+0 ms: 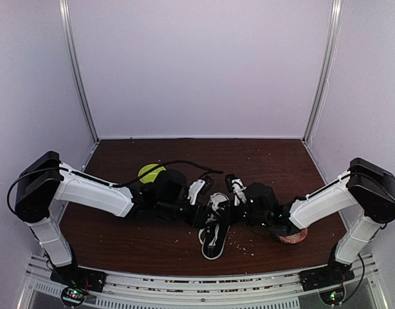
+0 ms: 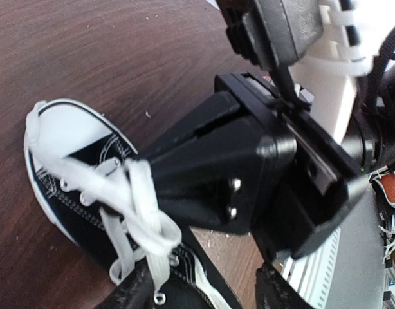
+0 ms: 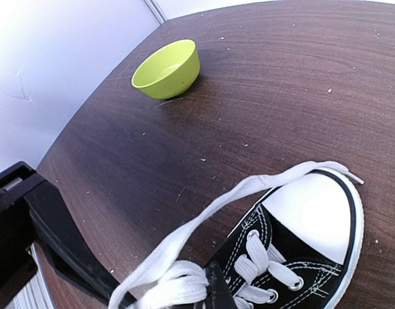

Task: Tie the shoes

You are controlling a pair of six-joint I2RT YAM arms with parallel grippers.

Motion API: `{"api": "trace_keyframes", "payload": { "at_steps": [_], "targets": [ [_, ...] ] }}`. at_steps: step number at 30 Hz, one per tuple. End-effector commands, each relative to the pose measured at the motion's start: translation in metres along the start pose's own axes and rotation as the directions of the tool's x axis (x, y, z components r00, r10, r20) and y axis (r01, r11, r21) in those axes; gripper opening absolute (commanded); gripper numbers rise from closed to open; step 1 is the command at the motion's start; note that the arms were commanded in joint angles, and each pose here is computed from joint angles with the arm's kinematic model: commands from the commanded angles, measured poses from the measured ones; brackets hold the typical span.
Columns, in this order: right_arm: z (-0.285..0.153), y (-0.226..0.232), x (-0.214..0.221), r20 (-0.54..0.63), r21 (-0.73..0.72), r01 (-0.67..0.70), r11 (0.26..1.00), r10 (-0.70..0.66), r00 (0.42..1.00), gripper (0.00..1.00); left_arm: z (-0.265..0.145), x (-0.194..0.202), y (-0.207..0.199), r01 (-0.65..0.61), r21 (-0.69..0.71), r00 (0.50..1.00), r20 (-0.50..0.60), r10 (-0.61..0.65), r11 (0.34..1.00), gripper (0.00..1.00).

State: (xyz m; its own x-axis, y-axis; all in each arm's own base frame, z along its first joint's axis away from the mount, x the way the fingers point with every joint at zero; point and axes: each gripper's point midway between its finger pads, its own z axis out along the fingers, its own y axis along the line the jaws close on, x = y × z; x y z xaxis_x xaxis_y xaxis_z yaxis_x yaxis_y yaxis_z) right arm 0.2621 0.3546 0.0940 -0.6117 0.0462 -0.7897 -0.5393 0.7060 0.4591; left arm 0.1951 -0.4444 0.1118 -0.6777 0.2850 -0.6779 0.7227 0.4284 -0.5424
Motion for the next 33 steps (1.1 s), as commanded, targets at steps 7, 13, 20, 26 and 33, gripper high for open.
{"api": "trace_keyframes", "payload": {
  "at_steps": [7,13,20,26,33],
  "targets": [
    [-0.007,0.002,-0.017,0.078,-0.018,-0.021,1.0,0.022,0.997,0.0,-0.041,-0.014,0.02,-0.012,-0.104,0.994,0.107,0.023,0.995,0.54],
    [-0.008,0.003,-0.018,0.08,-0.023,-0.016,1.0,0.018,0.997,0.0,-0.04,-0.018,0.048,0.032,-0.213,0.993,0.119,-0.007,0.976,0.31],
    [-0.008,0.003,-0.017,0.076,-0.024,-0.015,1.0,0.016,0.997,0.0,-0.019,-0.023,0.068,0.056,-0.252,0.996,0.088,-0.035,0.966,0.24],
    [-0.008,0.004,-0.017,0.075,-0.026,-0.013,1.0,0.015,0.997,0.0,-0.001,-0.031,0.055,0.022,-0.155,0.996,0.089,-0.008,0.988,0.25],
    [-0.008,0.005,-0.017,0.072,-0.03,-0.01,1.0,0.012,0.997,0.0,0.005,-0.024,0.037,-0.003,-0.019,0.996,0.089,0.005,1.0,0.28]
  ]
}}
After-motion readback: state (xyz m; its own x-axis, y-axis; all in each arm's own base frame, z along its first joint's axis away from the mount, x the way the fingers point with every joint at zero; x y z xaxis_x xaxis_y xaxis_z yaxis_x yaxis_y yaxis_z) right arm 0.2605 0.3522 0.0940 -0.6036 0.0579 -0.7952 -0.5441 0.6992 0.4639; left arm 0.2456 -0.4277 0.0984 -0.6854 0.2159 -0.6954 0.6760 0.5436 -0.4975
